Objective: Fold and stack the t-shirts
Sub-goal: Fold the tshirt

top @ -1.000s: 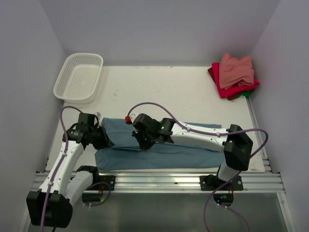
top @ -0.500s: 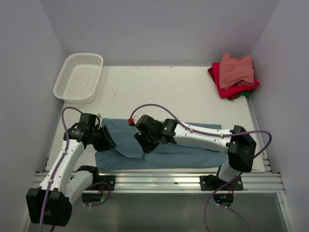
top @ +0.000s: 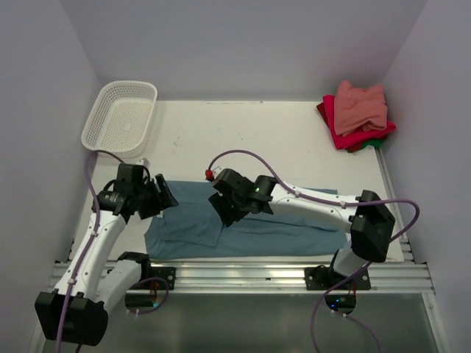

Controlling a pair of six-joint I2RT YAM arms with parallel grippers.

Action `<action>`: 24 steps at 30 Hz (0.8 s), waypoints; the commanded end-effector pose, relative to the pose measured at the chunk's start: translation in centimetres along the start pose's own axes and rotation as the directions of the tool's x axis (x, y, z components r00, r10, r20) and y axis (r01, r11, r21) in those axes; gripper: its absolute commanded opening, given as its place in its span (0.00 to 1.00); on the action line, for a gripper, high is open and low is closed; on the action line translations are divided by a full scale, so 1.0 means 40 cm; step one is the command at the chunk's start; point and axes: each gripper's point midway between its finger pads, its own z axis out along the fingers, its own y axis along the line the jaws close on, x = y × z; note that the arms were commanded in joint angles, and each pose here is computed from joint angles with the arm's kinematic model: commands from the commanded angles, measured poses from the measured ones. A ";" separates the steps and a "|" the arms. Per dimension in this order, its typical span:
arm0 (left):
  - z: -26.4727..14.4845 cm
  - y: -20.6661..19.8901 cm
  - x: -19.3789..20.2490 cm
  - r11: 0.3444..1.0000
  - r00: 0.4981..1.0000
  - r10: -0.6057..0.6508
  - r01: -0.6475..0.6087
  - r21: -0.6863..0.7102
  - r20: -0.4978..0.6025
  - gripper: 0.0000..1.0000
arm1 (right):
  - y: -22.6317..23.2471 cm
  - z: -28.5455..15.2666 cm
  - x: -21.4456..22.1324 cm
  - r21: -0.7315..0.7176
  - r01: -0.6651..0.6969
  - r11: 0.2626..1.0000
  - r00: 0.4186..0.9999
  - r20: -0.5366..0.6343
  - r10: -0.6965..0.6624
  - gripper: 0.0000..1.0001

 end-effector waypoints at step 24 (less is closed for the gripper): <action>0.280 -0.062 -0.044 0.997 0.998 0.065 -0.066 0.038 0.023 0.00 | -0.448 0.072 0.004 0.320 -0.373 0.871 0.927 0.163 0.337 0.00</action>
